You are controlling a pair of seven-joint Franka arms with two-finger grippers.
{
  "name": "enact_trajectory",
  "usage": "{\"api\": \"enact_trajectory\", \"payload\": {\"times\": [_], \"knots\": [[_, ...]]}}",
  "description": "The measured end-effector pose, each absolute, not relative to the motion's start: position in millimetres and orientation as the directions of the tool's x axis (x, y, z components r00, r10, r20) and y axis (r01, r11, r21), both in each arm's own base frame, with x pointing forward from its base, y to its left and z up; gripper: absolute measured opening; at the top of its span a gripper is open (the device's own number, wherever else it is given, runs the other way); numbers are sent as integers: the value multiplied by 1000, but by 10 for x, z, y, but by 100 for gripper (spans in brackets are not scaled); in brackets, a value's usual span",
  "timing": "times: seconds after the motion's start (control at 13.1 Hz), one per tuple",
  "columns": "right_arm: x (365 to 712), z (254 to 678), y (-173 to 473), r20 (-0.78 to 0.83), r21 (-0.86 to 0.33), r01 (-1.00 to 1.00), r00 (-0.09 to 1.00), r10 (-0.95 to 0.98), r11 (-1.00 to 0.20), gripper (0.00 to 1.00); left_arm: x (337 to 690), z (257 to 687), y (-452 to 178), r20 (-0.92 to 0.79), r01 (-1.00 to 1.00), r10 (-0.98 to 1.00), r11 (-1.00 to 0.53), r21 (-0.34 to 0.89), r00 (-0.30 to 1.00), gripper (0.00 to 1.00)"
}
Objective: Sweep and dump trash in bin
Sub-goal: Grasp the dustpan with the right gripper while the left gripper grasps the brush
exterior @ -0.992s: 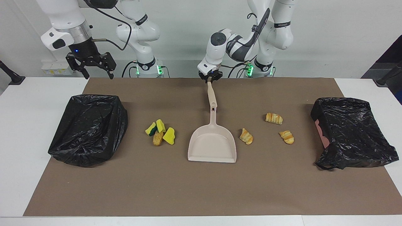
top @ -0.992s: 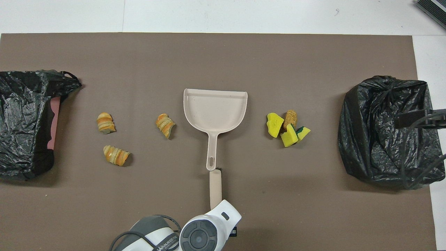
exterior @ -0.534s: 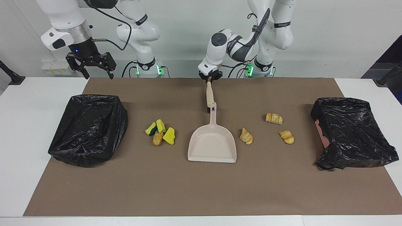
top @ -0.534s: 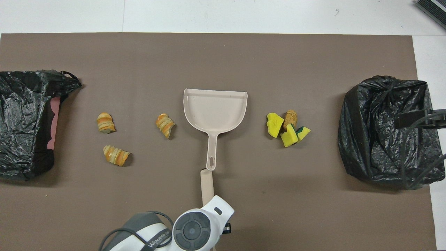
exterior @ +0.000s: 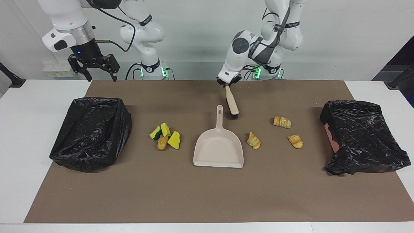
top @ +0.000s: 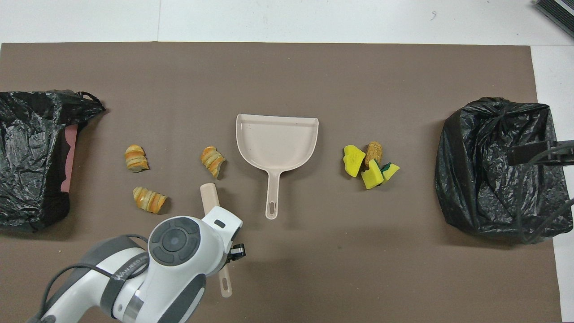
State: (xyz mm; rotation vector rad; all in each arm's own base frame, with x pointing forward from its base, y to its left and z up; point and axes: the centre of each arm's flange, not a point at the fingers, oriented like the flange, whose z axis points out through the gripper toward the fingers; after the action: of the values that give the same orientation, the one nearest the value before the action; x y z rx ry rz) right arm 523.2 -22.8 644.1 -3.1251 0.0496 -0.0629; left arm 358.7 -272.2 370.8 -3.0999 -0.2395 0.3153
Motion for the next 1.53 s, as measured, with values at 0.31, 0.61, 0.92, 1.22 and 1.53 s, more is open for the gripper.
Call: {"api": "enact_trajectory", "payload": {"times": [0.31,0.61,0.92,1.22,1.53], "knots": [[5201,6404,-77,9,-17,-10,1000,-11,-1000,100,4226,3984,-2156,-142,122,123,-992,-12,982,26],[5222,6096,674,-38,-12,1,999,2,-1000,100,4788,4129,-1640,-146,103,109,-993,-49,983,26],[5315,5581,1830,-39,6,-78,996,-78,-997,100,5064,4067,-865,-189,144,151,-988,-49,970,26],[5333,4831,2889,-22,15,-106,994,-106,-994,100,5083,4006,-4,-227,158,159,-987,-25,961,26],[5194,4306,3608,-31,-27,-149,988,-148,-988,100,4845,3633,166,-309,166,167,-986,-30,936,26]]}}
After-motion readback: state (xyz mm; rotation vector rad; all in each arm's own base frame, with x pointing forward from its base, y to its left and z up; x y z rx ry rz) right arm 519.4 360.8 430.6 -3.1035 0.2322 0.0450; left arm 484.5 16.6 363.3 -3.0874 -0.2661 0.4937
